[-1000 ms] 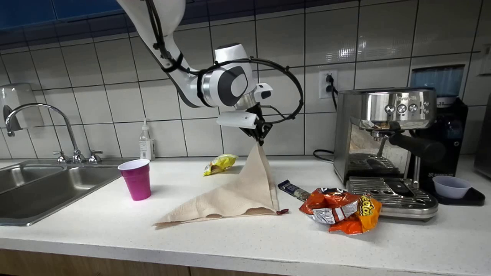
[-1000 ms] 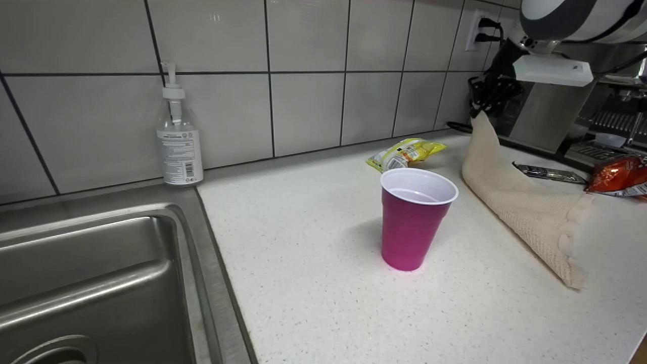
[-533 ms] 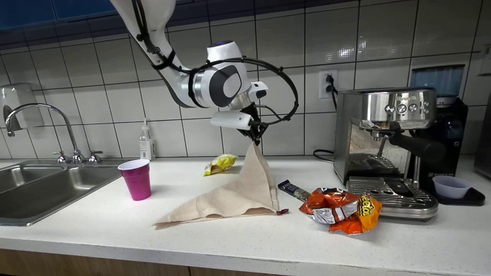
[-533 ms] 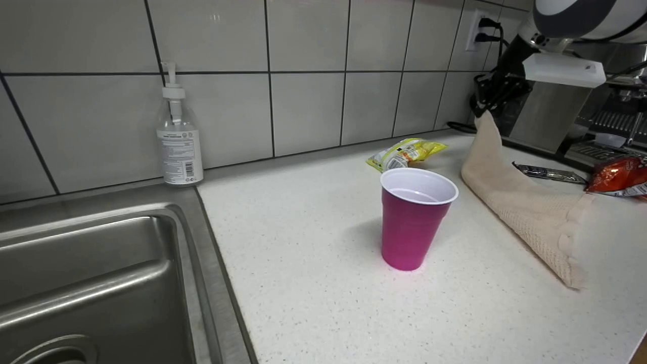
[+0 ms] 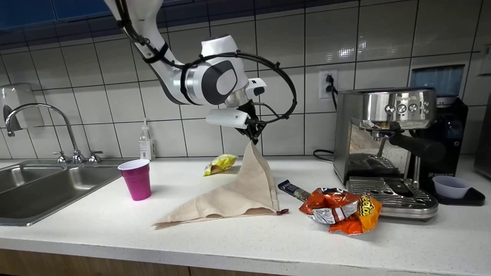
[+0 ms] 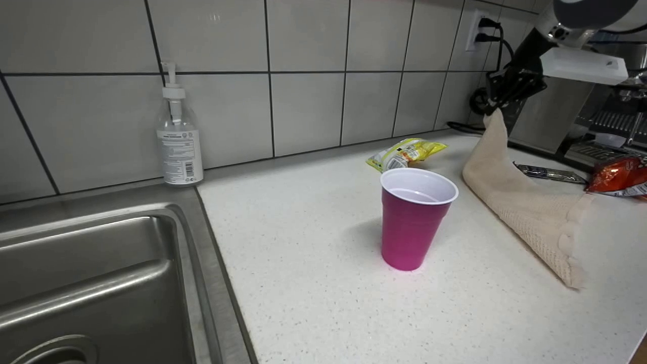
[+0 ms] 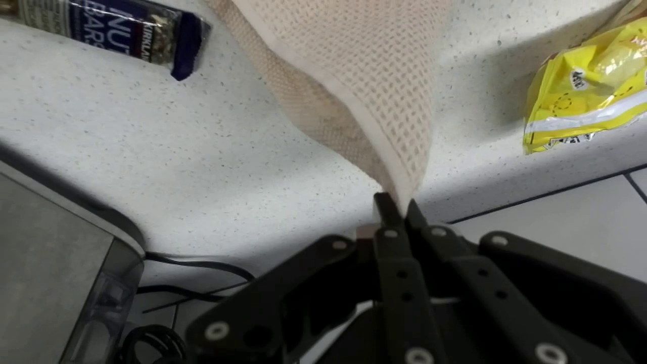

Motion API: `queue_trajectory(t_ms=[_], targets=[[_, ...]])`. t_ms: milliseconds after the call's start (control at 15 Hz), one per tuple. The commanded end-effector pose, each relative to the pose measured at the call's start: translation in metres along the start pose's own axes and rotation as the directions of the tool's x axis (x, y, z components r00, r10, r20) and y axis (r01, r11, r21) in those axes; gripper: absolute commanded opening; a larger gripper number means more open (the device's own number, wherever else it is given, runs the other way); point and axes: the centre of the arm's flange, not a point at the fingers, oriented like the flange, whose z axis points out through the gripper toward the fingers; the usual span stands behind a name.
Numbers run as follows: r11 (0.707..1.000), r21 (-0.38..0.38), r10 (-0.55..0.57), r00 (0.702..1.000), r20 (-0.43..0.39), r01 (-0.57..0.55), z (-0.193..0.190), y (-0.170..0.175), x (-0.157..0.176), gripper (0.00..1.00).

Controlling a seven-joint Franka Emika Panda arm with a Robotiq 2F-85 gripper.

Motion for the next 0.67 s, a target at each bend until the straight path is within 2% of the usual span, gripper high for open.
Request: queue_trajectory(t_ms=[0, 600], targets=[[1.000, 0.019, -0.019, 1.000, -0.008, 0.019, -0.028, 0.013, -0.019, 0.01], [0.999, 0.025, -0.029, 0.999, -0.020, 0.029, -0.067, 0.031, -0.038, 0.01]])
